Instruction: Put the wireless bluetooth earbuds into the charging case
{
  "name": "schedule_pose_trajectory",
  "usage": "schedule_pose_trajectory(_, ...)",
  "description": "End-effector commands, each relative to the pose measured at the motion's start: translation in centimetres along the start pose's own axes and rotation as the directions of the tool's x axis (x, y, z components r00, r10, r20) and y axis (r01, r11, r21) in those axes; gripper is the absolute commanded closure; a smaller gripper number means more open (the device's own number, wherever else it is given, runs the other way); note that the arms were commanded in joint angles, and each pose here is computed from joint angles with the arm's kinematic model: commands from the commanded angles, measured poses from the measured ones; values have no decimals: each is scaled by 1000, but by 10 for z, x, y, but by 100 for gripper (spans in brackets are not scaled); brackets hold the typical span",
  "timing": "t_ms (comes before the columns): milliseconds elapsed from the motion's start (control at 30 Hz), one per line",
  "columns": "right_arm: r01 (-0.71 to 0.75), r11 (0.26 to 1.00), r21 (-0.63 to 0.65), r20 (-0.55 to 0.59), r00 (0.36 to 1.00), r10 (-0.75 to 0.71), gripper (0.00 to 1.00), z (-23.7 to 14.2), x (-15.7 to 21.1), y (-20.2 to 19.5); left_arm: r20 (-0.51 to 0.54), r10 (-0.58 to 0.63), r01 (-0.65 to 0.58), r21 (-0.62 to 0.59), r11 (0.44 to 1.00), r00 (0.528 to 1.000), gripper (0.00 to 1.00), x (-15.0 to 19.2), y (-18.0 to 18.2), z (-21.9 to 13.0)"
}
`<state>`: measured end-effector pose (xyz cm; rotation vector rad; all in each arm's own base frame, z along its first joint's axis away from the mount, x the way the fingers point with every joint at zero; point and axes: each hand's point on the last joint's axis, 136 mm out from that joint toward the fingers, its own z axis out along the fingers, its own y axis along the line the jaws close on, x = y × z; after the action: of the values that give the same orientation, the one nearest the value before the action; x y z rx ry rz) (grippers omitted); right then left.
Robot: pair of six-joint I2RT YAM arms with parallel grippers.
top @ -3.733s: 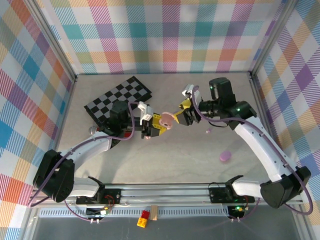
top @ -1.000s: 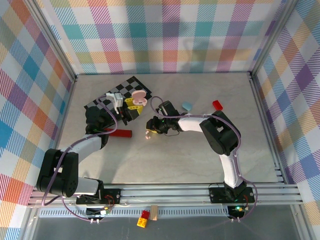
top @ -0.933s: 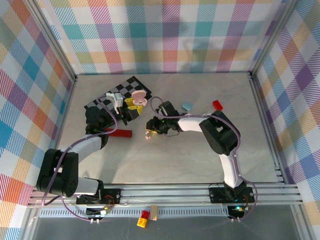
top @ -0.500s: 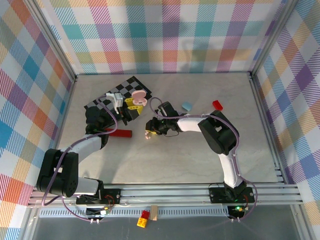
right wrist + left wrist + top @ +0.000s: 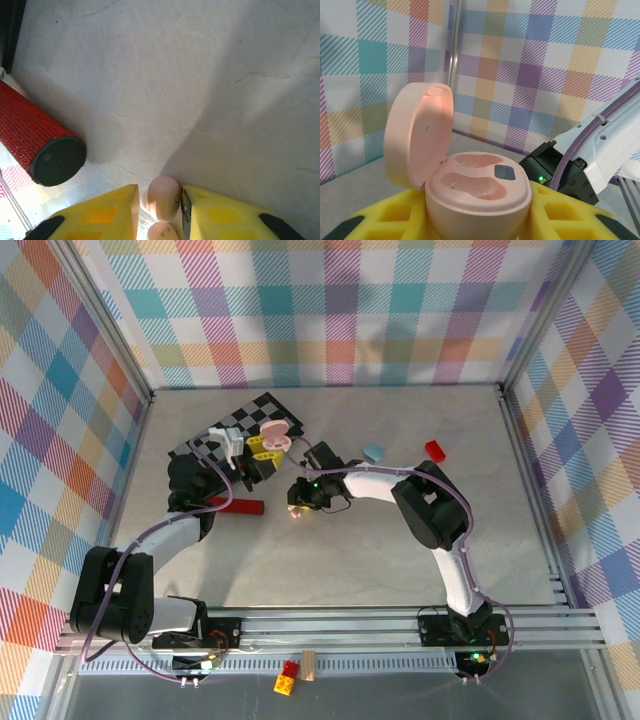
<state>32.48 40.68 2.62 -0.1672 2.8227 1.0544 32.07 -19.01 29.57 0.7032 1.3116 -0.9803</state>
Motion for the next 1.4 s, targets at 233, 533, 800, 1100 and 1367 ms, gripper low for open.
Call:
schedule_pose_trajectory(233,-34,987,156,-45,998,41,78,14,11,-34,13,55,-55,-20,998,998,63,-7,1,-6)
schedule_pose_trajectory(533,4,981,196,58,998,-16,80,-27,-4,-32,7,66,-66,-28,997,998,63,-9,0,-8)
schedule_pose_trajectory(800,-54,968,247,140,990,20,80,-84,9,-75,1,59,-59,-22,998,998,63,-7,1,-7)
schedule_pose_trajectory(1100,-14,960,280,44,999,2,78,-114,57,-117,-2,53,-53,-16,998,999,63,-7,1,-6)
schedule_pose_trajectory(1367,32,960,279,5,999,-34,73,-110,62,-120,-6,49,-49,-13,999,999,63,-7,1,-5)
